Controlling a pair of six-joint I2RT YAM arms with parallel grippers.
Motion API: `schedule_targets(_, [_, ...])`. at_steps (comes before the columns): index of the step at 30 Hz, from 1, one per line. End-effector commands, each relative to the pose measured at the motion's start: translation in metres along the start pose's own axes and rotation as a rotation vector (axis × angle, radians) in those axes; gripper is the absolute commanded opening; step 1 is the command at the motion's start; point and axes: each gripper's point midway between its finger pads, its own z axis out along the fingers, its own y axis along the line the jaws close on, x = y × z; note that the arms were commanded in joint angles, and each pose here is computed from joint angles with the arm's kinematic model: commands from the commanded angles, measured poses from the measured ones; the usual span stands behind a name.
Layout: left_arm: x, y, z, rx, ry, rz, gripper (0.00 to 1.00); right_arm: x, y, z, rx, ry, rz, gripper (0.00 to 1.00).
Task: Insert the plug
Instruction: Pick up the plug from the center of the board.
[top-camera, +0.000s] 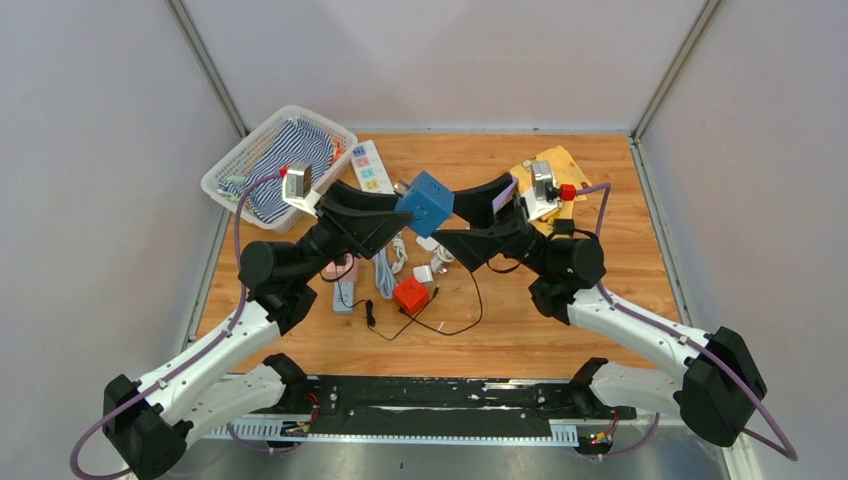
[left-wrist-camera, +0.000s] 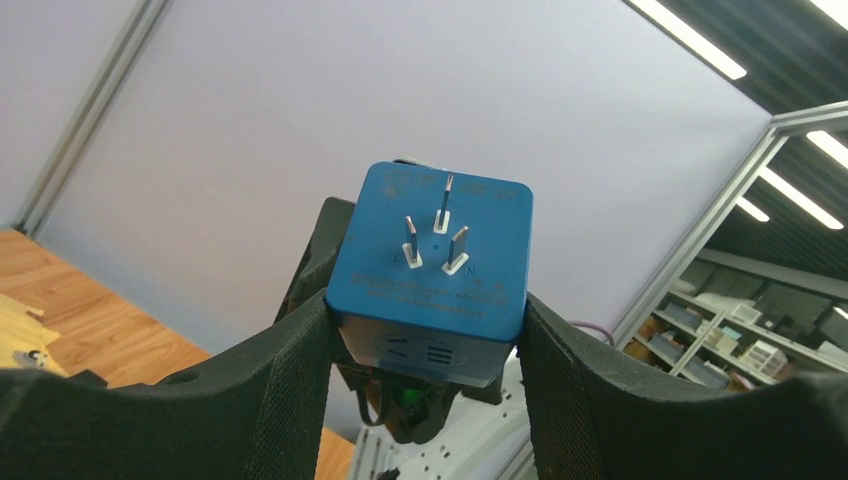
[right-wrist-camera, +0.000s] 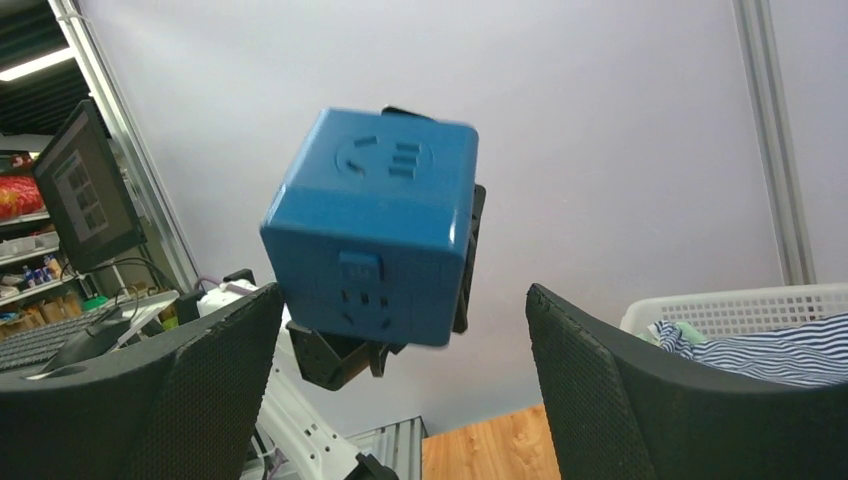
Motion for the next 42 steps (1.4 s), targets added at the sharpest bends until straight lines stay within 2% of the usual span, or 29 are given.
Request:
schedule_targets(1, [0.013,0.011,-0.006,-0.03,0.024,0.015,0.0,-0.025,0.016,0.003,-0.027,-0.1,-0.047,0.92])
schedule_targets(10, [0.012,0.026,-0.01,-0.089,-0.014,-0.005,0.0,-0.022,0.008,0.001,0.031,-0.082,-0.068,0.9])
schedule_targets(20, [-0.003,0.008,-0.01,-0.039,-0.07,-0.021,0.0,-0.017,-0.002,0.006,0.079,-0.096,-0.03,0.91])
schedule_targets(27, [-0.006,0.003,-0.013,0.007,-0.119,-0.058,0.0,-0.013,0.003,0.016,0.041,-0.098,0.004,0.79])
schedule_targets(31, [-0.004,0.003,-0.014,0.02,-0.122,-0.061,0.0,-0.013,0.003,0.019,0.038,-0.099,0.008,0.66])
schedule_targets(32, [-0.005,0.003,-0.015,0.022,-0.127,-0.057,0.0,-0.013,0.002,0.018,0.042,-0.101,0.009,0.61])
schedule_targets(35, [-0.003,0.003,-0.015,0.023,-0.119,-0.038,0.01,-0.015,0.004,0.016,0.035,-0.116,0.001,0.33])
schedule_targets(37, [0.0,0.008,-0.016,0.005,-0.104,-0.031,0.19,-0.016,0.0,0.013,0.053,-0.135,-0.008,0.25])
schedule_targets(38, [0.002,0.01,-0.017,-0.008,-0.098,-0.027,0.34,-0.018,-0.002,0.01,0.068,-0.147,-0.015,0.23])
schedule_targets(42, [0.01,0.03,-0.025,-0.104,-0.076,-0.014,0.83,-0.022,-0.013,-0.002,0.146,-0.139,-0.063,0.2])
